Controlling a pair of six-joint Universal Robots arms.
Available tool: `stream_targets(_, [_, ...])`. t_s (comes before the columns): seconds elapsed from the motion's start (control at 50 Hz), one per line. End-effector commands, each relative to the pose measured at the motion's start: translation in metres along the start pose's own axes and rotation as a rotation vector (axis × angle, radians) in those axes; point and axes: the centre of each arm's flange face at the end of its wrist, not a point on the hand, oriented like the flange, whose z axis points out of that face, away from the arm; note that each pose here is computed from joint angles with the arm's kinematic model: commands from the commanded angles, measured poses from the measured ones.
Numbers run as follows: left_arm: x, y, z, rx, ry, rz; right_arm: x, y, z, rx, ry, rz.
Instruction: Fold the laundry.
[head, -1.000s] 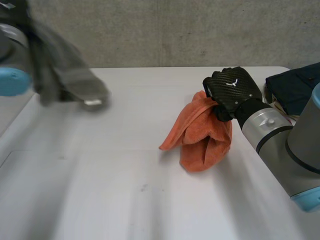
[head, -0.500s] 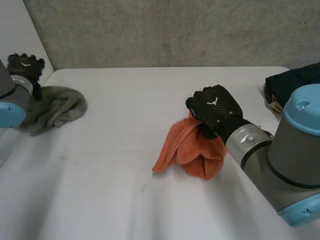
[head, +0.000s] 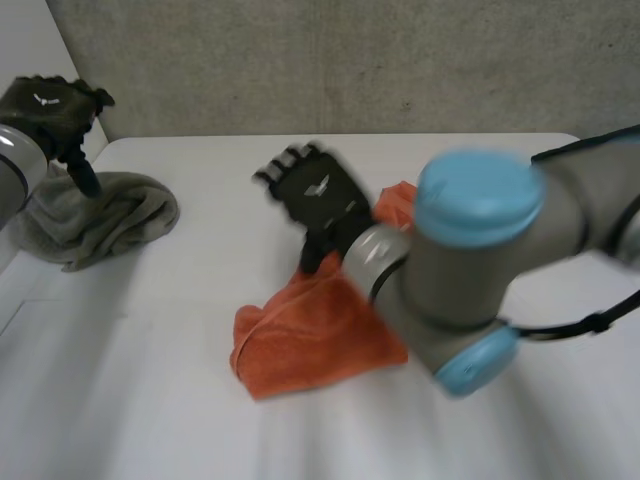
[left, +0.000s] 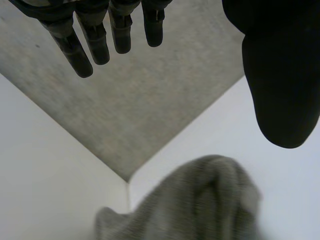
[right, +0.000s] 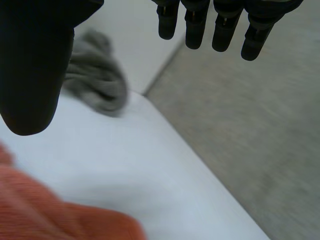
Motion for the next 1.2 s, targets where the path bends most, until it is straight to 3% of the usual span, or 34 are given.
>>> stream_targets(0.02, [0.025,0.005,-0.027,-0.078,0.105,-0.068,0.089,-0.033,-0.020,-0.064,0.161,0.132])
stream_targets(0.16, [0.070,0.015,-0.061,-0.213,0.245,-0.169,0.126,-0.004,-0.027,-0.230,0.118,0.042])
stream_targets(0.28, [0.109,0.027,-0.091,-0.338,0.321,-0.254,0.128,0.031,-0.017,-0.296,0.041,-0.219])
stream_targets(0.42, [0.147,0.043,-0.102,-0.377,0.355,-0.262,0.124,0.081,0.016,-0.230,-0.027,-0.450])
stream_targets(0.66, [0.190,0.068,-0.101,-0.428,0.387,-0.193,0.097,0.131,0.059,-0.142,-0.064,-0.507])
stream_targets(0.84, [0.199,0.067,-0.077,-0.376,0.356,-0.164,0.088,0.153,0.080,-0.095,-0.053,-0.531])
stream_targets(0.94, [0.187,0.036,-0.046,-0.187,0.308,-0.165,0.109,0.131,0.102,0.029,0.100,-0.577])
stream_targets(1.04, [0.122,-0.056,-0.004,0.210,0.070,-0.203,0.165,0.052,0.113,0.274,0.468,-0.477])
stream_targets(1.12, [0.076,-0.118,0.008,0.489,-0.072,-0.248,0.195,-0.008,0.099,0.469,0.643,-0.358])
stream_targets(1.2, [0.058,-0.143,0.009,0.594,-0.123,-0.269,0.200,-0.040,0.083,0.544,0.649,-0.313])
